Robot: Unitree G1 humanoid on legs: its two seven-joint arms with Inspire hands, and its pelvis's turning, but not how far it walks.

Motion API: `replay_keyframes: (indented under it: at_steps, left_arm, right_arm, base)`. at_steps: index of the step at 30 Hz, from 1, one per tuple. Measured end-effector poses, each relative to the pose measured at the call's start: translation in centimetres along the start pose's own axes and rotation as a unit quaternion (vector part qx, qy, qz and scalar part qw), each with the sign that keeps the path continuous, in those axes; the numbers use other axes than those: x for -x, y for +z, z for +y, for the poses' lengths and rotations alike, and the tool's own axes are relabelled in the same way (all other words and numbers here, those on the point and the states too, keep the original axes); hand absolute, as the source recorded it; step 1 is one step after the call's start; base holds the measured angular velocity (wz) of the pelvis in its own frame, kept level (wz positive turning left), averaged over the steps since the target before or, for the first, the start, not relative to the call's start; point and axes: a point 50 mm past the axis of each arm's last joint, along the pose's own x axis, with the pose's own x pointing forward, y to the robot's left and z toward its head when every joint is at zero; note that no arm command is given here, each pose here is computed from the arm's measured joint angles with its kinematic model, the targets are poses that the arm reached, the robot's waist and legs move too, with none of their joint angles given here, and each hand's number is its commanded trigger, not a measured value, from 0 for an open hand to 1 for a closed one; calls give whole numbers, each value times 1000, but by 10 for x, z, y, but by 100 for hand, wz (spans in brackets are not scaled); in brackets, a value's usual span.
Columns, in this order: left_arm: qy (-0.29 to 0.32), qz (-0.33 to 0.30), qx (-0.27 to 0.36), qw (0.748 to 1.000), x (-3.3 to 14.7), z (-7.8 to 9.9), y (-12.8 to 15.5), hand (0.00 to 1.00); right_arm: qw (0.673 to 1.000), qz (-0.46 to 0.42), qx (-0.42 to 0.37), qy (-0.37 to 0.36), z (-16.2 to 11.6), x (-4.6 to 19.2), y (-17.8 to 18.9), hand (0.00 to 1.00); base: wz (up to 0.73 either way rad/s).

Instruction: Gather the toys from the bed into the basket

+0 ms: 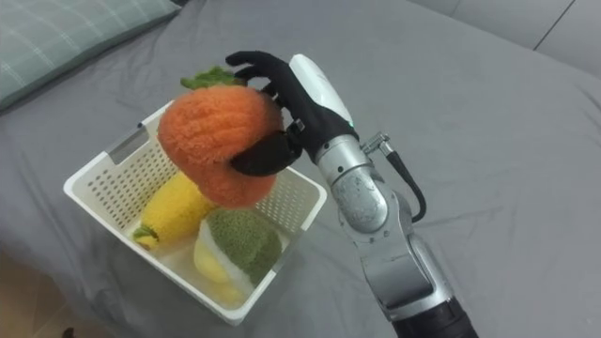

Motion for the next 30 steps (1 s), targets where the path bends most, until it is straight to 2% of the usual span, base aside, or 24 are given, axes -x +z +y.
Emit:
replay_keyframes:
  at_steps: [12,24,30]
  left_arm:
    - [5,7,-31,999,-1,3,-2,0]
    - [-2,6,-32,999,-5,9,-2,0]
    - [1,12,-28,1000,-4,11,-5,0]
  right_arm:
    - [1000,16,11,1,1,0,-7,0]
    - [1000,21,1,-2,2,2,-11,0]
    - [998,60,-7,-1,5,5,-30,0]
  base:
    - [3]
    - [1]
    - [-3]
